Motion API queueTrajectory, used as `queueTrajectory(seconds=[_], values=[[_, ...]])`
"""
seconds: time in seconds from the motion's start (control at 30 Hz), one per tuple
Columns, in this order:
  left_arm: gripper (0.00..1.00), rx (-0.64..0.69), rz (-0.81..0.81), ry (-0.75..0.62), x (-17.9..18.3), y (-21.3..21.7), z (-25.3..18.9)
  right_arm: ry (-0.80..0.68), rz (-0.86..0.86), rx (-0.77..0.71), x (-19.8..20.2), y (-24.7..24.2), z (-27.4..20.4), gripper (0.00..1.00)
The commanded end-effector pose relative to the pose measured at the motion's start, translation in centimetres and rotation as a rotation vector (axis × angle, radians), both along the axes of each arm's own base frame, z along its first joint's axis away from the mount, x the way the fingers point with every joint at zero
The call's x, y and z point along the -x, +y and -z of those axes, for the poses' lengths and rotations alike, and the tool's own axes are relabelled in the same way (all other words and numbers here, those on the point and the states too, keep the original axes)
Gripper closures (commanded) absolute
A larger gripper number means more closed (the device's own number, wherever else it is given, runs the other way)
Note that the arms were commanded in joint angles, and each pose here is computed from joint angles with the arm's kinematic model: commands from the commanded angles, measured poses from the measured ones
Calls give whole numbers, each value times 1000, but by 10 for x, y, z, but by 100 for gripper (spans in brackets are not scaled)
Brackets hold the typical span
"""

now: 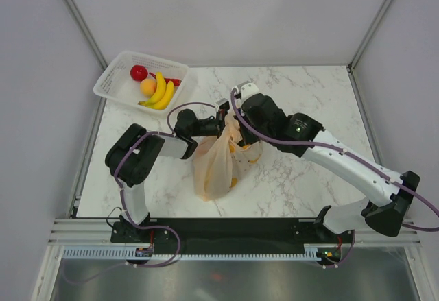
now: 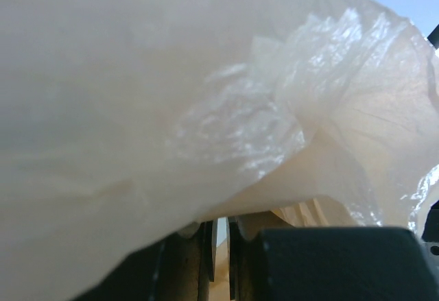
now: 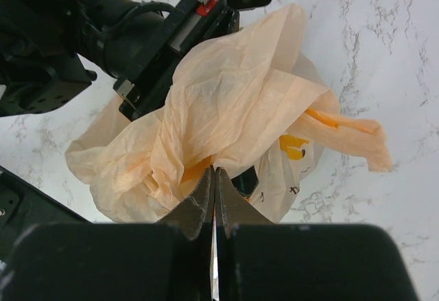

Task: Place the fake fruits into the plastic bag and tie a complex knot
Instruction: Tie the plastic bag at the center of the board.

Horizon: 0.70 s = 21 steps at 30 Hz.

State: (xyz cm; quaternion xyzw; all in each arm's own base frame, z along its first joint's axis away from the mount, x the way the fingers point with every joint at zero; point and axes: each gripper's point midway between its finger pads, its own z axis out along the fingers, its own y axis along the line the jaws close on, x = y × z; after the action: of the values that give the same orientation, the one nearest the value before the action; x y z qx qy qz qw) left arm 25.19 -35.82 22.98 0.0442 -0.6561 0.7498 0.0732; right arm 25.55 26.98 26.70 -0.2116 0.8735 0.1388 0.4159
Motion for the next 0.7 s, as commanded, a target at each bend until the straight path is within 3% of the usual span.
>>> queueTrajectory(seconds=[0.0,0.67], values=[[86,197,4,-287,19,8,-44,-32,29,-14,0,-8,-8,100],[85,199,12,-297,20,7,-44,-34,115,72,-15,-39,15,100]])
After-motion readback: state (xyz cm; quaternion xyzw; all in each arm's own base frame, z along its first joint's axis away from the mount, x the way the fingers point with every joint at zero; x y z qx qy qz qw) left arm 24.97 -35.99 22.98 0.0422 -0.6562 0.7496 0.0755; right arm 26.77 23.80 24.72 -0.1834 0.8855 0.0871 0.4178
